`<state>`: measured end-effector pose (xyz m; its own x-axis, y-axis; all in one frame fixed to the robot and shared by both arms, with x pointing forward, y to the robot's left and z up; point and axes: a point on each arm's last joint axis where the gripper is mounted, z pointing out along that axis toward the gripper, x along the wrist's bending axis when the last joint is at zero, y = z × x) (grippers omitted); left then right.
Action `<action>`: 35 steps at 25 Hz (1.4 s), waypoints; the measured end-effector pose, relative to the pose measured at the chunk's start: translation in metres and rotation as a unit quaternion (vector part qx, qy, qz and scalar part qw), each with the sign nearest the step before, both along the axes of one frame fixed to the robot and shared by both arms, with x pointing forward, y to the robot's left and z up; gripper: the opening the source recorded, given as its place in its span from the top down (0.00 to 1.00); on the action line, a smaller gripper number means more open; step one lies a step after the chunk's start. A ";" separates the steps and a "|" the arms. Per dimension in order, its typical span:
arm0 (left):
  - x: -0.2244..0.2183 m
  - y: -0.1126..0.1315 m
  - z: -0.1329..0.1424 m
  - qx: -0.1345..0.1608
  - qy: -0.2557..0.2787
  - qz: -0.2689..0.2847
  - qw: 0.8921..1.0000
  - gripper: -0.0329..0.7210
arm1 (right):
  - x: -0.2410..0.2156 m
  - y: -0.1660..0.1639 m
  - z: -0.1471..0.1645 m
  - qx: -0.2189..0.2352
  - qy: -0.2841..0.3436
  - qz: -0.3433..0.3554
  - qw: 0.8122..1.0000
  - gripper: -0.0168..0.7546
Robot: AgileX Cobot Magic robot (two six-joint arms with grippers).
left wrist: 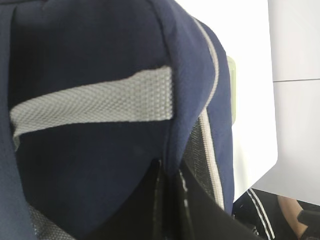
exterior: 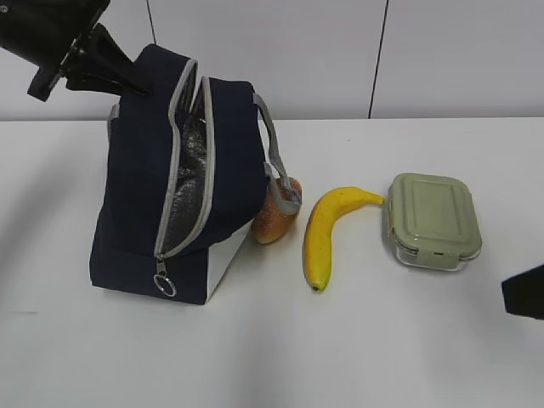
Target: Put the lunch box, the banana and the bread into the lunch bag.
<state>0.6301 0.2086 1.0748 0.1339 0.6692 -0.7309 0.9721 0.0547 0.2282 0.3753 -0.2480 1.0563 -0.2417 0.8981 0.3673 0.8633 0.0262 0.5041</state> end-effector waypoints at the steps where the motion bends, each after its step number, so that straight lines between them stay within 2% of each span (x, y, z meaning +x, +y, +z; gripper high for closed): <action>1: 0.000 0.000 0.000 0.000 0.000 0.000 1.000 0.97 | 0.006 0.001 0.000 0.000 0.004 0.002 1.000 0.36; 8: 0.000 0.000 0.000 0.000 -0.001 -0.001 1.000 0.97 | 0.050 -0.001 0.005 0.026 0.006 0.000 1.000 0.36; 16: 0.000 0.000 0.001 0.000 -0.003 -0.002 1.000 0.97 | 0.101 -0.057 -0.014 0.113 0.032 -0.039 0.992 0.36; 20: 0.000 0.000 0.001 0.000 -0.003 -0.002 1.000 0.97 | 0.131 -0.078 -0.035 0.127 0.069 -0.036 0.989 0.35; 27: 0.000 0.000 0.001 0.001 -0.004 -0.003 1.000 0.97 | 0.181 -0.097 -0.066 0.125 0.082 0.001 0.989 0.21; 31: 0.000 0.000 0.001 0.001 -0.007 -0.005 1.000 0.97 | 0.204 -0.106 -0.085 0.117 0.093 0.014 0.989 0.20; 35: 0.000 0.000 0.001 0.002 -0.008 -0.006 1.000 0.97 | 0.221 -0.111 -0.108 0.131 0.116 0.027 0.984 0.20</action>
